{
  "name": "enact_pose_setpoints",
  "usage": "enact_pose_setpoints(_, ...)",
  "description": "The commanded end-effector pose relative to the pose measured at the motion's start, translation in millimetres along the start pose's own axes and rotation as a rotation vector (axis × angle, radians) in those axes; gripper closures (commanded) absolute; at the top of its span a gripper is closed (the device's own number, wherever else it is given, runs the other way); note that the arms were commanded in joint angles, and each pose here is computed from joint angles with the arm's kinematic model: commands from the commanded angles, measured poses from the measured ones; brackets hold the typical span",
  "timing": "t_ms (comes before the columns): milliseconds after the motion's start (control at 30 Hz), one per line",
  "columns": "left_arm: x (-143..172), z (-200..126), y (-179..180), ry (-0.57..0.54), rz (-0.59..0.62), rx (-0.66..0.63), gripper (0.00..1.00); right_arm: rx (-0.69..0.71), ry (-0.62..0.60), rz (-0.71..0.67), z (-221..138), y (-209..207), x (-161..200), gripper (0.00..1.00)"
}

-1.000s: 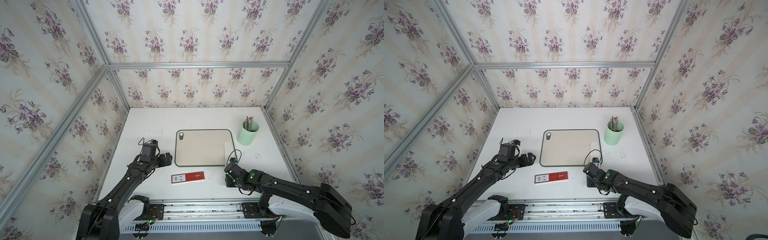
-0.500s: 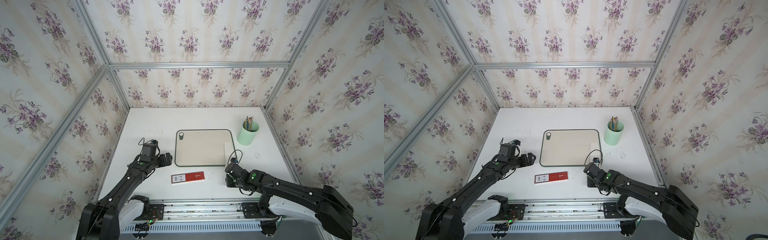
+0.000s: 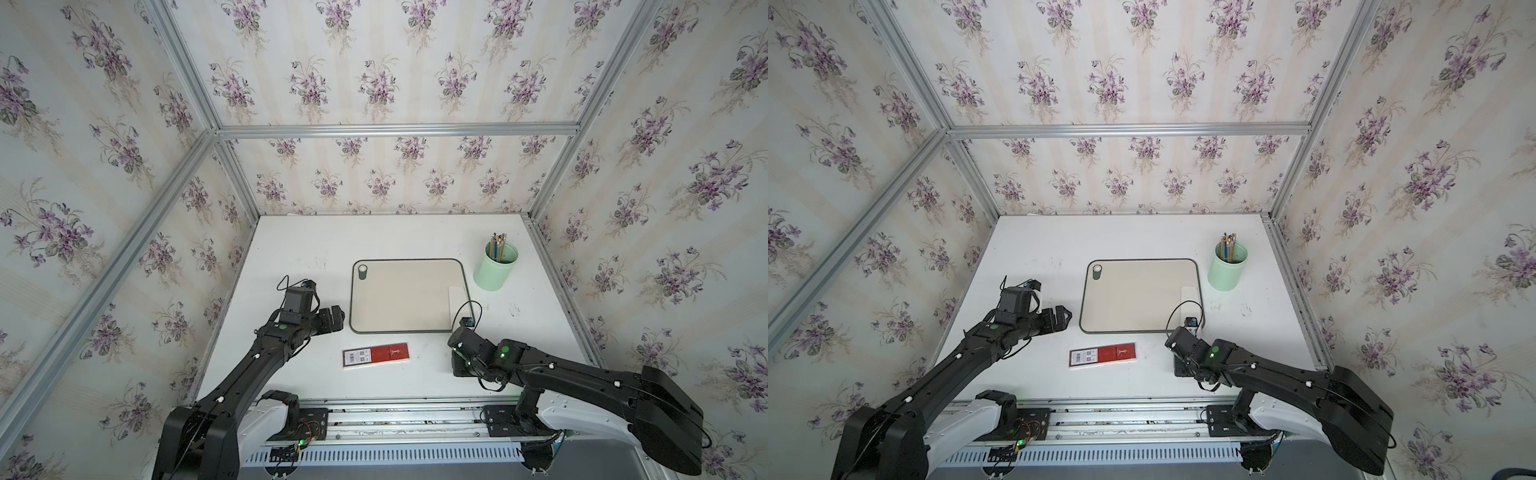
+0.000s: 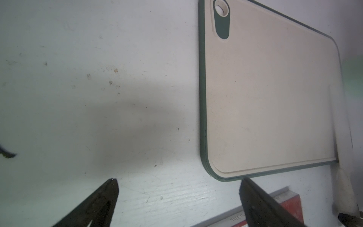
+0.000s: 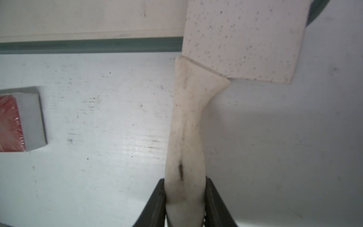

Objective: Align the knife with the edge of the cutting board
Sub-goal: Place the knife at the edge of the cutting board.

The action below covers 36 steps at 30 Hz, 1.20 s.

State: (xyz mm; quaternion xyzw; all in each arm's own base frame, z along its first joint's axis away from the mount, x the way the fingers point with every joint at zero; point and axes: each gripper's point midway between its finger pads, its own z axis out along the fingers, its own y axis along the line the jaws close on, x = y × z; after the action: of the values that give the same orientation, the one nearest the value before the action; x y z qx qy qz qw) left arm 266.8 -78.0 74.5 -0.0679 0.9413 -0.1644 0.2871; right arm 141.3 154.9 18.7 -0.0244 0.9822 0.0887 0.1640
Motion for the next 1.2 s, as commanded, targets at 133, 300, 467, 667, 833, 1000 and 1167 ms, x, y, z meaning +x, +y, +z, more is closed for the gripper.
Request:
enact_pose_setpoints(133, -5.4, 0.2, -1.8, -0.020, 0.004, 0.006, 0.00, 0.043, -0.016, 0.032, -4.0, -9.2, -0.9, 0.99)
enact_pose_setpoints(300, -5.1, 0.2, -1.6, -0.020, 0.003, 0.006, 0.00, 0.054, -0.015, 0.031, -3.0, -10.8, -0.4, 0.99)
enact_pose_setpoints(467, -5.5, 0.1, -1.8, -0.021, 0.003, 0.007, 0.00, 0.067, -0.014, 0.029, -1.7, -12.0, 0.2, 1.00)
enact_pose_setpoints(667, -5.0, 0.5, -1.9, -0.018, 0.004, 0.007, 0.00, 0.065, -0.018, 0.030, -2.7, -11.4, -0.3, 1.00)
enact_pose_setpoints(833, -5.5, 0.1, -2.0, -0.022, 0.002, 0.008, 0.00, 0.055, -0.017, 0.025, -2.7, -9.9, -0.3, 1.00)
enact_pose_setpoints(1000, -4.7, 0.3, -2.0, -0.020, 0.004, 0.008, 0.01, 0.015, -0.021, -0.004, -4.8, -0.1, -0.6, 1.00)
enact_pose_setpoints(1167, -5.2, 0.7, -2.4, -0.019, 0.005, 0.010, 0.00, 0.007, -0.015, -0.017, -4.0, 2.6, 0.0, 1.00)
